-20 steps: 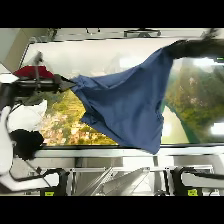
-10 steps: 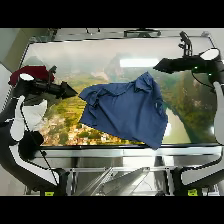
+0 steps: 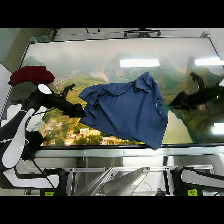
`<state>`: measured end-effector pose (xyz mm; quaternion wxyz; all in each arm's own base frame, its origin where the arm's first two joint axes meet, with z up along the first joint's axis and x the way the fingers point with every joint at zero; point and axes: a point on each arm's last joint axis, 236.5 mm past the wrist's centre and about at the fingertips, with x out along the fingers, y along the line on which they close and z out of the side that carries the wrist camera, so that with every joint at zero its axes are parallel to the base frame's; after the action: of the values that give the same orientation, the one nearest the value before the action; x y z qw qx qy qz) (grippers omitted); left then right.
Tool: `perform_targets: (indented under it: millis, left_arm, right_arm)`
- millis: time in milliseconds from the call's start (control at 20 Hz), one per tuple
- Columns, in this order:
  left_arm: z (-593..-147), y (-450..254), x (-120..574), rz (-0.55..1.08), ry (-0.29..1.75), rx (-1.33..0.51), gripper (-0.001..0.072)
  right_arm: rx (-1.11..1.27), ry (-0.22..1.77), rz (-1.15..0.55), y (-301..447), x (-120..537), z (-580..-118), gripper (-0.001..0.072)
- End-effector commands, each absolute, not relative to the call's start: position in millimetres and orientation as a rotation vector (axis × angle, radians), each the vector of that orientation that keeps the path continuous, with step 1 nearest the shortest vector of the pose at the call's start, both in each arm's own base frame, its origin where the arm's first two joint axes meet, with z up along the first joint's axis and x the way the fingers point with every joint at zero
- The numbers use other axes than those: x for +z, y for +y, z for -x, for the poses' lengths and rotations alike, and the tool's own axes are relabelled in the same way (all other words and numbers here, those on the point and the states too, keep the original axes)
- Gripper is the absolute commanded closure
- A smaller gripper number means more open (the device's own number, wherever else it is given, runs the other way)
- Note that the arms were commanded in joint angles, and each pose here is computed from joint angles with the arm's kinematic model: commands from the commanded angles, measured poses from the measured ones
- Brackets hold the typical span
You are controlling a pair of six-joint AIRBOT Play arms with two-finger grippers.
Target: Fold the shirts.
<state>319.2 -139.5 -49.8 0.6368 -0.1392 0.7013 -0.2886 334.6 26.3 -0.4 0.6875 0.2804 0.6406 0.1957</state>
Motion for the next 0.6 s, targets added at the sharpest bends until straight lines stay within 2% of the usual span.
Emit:
perform_targets:
  millis: [0,300,550]
  left_arm:
    - [-307,-160,-57,0.240,1.580,-0.675,0.0473]
    - [-313,-173,-50,0.238,1.568,-0.666,0.0472]
    - [-306,-173,-49,0.242,1.601,-0.674,0.0472]
  right_arm:
    - [0.272,1.434,-0.709,14,-40,-284,0.0349]
    - [0.195,1.553,-0.799,39,-104,-229,0.0347]
    - [0.213,1.594,-0.749,54,-120,-228,0.0347]
